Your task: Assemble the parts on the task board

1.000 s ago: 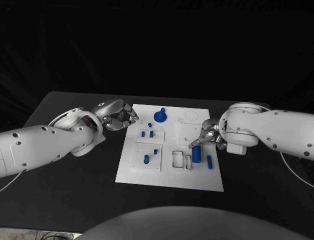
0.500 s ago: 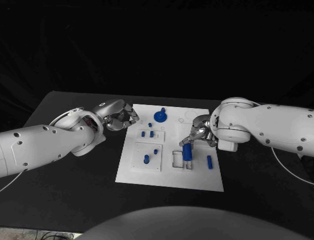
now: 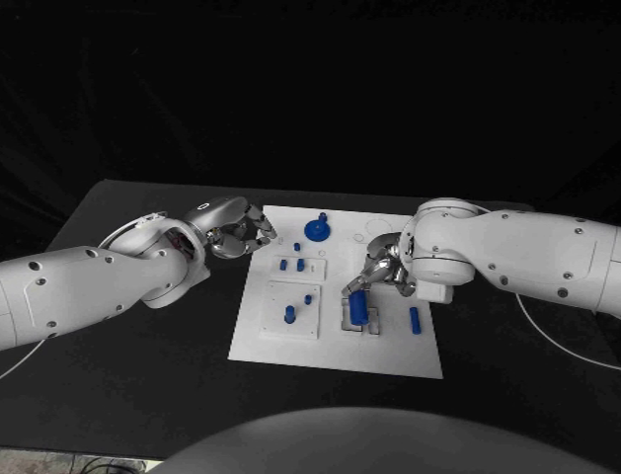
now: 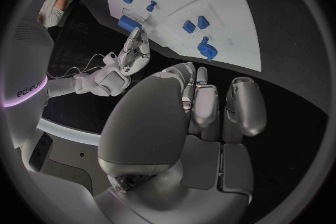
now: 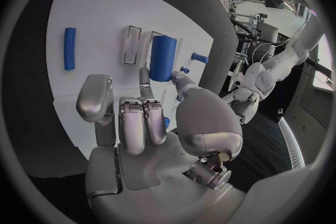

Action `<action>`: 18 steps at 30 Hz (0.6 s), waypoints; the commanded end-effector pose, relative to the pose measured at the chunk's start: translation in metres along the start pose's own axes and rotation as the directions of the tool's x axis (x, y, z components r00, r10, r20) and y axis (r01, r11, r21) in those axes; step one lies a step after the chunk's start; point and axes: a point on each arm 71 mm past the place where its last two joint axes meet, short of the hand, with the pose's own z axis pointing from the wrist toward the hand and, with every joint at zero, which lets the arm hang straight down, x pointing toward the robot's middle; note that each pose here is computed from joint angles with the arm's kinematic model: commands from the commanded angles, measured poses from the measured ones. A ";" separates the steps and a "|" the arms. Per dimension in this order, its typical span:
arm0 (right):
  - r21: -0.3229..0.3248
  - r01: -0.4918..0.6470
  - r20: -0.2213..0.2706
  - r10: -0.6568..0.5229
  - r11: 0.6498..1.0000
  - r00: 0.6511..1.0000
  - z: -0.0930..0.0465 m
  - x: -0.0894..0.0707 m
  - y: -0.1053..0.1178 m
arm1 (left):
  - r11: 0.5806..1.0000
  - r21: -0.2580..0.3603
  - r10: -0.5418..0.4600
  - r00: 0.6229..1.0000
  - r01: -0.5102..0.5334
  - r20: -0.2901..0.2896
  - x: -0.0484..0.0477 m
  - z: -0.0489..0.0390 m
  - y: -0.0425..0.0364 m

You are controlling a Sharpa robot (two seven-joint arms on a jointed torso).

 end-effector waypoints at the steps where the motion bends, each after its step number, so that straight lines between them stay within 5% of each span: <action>1: -0.002 0.017 -0.030 -0.017 1.000 0.999 0.003 0.004 0.000 | 1.000 0.004 -0.007 1.000 0.008 -0.013 0.0015 -0.0001 -0.0012; 18: -0.003 0.025 -0.049 -0.025 1.000 0.998 0.008 0.011 0.002 | 1.000 0.003 -0.008 1.000 0.008 -0.017 0.0019 0.0001 -0.0014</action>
